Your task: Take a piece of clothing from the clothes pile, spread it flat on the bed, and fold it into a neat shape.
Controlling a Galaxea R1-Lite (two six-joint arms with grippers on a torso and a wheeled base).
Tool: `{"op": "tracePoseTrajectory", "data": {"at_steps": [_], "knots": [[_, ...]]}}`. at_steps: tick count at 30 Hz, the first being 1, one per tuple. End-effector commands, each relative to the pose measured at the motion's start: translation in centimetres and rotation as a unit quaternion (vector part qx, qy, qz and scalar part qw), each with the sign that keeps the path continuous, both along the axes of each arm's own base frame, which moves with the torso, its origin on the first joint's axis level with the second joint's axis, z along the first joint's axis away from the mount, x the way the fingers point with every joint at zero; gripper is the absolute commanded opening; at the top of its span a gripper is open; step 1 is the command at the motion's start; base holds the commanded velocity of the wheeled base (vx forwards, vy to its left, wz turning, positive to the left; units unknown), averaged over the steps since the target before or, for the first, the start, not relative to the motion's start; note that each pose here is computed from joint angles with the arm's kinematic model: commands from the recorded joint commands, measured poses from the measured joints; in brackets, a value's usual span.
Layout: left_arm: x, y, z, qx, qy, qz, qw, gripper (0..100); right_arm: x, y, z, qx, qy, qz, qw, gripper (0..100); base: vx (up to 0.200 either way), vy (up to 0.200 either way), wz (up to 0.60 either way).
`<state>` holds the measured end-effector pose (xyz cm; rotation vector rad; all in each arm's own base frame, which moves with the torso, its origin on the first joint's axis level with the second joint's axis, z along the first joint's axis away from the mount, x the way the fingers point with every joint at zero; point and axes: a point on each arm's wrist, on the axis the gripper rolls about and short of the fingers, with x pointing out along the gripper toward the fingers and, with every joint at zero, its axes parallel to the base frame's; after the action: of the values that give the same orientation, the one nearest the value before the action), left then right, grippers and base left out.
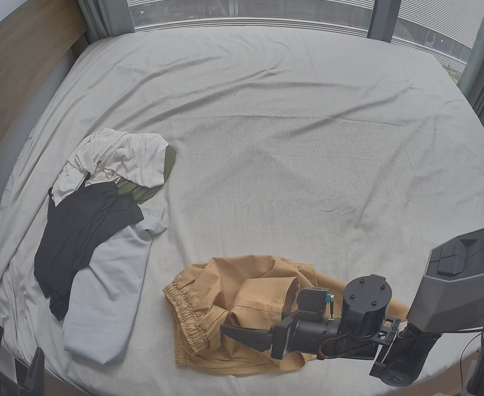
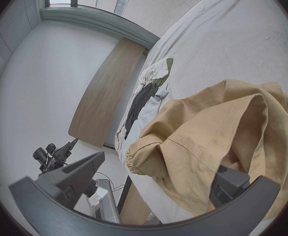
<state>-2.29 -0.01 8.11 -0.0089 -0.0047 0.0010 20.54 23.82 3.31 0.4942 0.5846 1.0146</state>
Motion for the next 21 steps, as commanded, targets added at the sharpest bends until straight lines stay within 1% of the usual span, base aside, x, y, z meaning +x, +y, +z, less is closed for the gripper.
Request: {"op": "tracePoseTrajectory", "data": {"at_steps": [1, 6, 7, 21], "knots": [[0.03, 0.0, -0.52, 0.0, 0.002, 0.0, 1.0, 100, 0.27, 0.21, -0.41, -0.002, 0.001, -0.002, 1.0, 100, 0.0, 0.0, 0.0], [0.03, 0.0, -0.52, 0.0, 0.002, 0.0, 1.0, 100, 0.39, 0.11, -0.41, -0.002, 0.0, -0.005, 1.0, 100, 0.0, 0.0, 0.0], [0.03, 0.0, -0.52, 0.0, 0.002, 0.0, 1.0, 100, 0.42, 0.08, -0.41, -0.002, 0.0, -0.006, 1.0, 0, 0.0, 0.0, 0.0], [0.03, 0.0, -0.52, 0.0, 0.002, 0.0, 1.0, 100, 0.56, -0.08, -0.37, -0.002, 0.0, -0.011, 0.9999, 0, 0.0, 0.0, 0.0]]}}
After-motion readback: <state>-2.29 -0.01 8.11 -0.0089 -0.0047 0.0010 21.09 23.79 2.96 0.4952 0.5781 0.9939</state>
